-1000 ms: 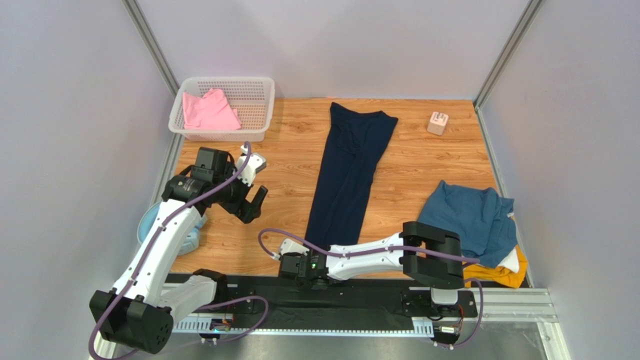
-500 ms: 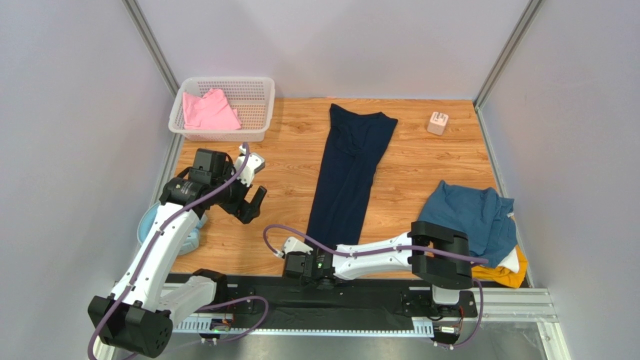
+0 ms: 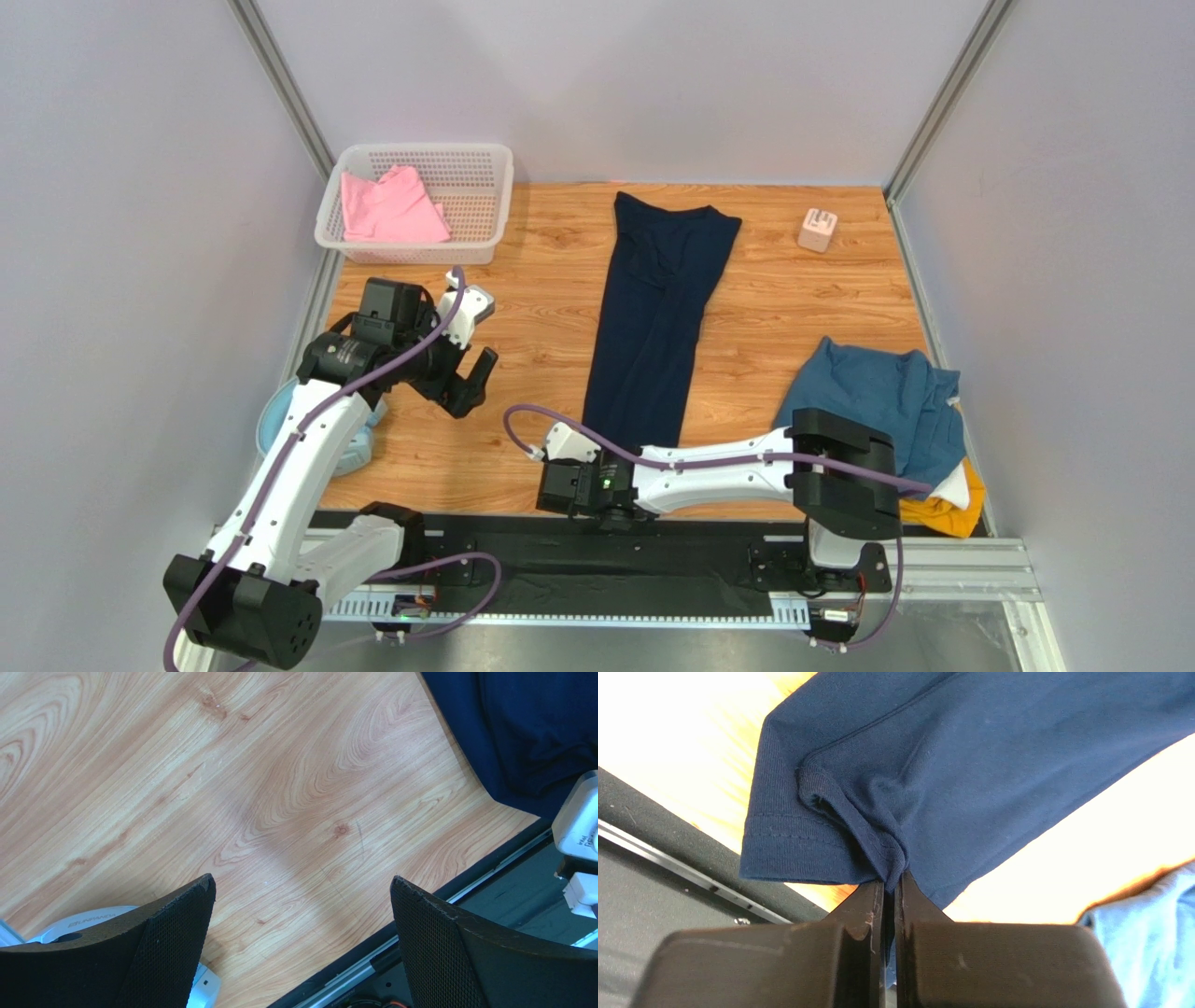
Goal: Fold and stack the t-shirts
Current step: Fold the folded rectangular tshirt in 1/3 of the way
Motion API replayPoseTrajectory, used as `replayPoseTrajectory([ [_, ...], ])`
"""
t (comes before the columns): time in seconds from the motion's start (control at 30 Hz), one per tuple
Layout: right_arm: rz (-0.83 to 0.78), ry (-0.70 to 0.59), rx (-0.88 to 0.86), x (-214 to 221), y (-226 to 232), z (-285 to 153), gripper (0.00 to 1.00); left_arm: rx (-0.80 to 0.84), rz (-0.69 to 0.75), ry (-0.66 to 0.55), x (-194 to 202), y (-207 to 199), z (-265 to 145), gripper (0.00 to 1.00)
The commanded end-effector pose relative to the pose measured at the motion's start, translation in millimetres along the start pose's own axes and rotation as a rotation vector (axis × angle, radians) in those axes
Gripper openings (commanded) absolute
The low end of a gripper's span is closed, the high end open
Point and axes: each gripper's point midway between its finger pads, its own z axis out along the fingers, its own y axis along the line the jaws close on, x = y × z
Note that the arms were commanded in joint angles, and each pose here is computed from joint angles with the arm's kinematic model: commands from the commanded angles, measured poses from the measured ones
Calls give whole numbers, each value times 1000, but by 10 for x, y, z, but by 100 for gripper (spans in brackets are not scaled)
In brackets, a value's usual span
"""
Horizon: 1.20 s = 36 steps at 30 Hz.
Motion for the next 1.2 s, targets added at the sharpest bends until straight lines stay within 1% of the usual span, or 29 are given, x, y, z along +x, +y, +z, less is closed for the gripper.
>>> replayPoseTrajectory([
  [0.0, 40, -78, 31, -223, -115, -260, 0, -7, 18, -32, -59, 10, -67, 100],
  [0.2, 30, -64, -42, -134, 69, -443, 0, -6, 24, -33, -67, 13, -66, 100],
  [0.33, 17, -69, -133, -104, 223, -722, 0, -8, 29, -35, -80, 21, -73, 100],
  [0.43, 24, -59, -181, -56, 283, -882, 0, -10, 32, -41, -98, 23, -89, 100],
  [0.57, 71, -80, -242, -48, 248, -1084, 0, -9, 38, -49, -118, 19, -104, 100],
  [0.7, 140, -117, -224, -153, -28, -1171, 0, -4, 40, -54, -131, 8, -117, 100],
  [0.77, 190, -135, -199, -257, -256, -1150, 0, -5, 41, -55, -136, 9, -120, 100],
  [0.8, 219, -166, -204, -353, -344, -1191, 0, -6, 42, -58, -147, 11, -130, 100],
  [0.9, 288, -194, -151, -552, -717, -1107, 0, -2, 44, -61, -165, 0, -157, 100],
  [0.97, 283, -219, -135, -691, -861, -1110, 0, -6, 47, -66, -185, 6, -174, 100],
  [1.0, 309, -223, -115, -763, -992, -1059, 0, -4, 47, -65, -185, 1, -181, 100],
  [1.17, 303, -210, -86, -975, -1218, -848, 0, -5, 54, -68, -188, -7, -220, 100],
])
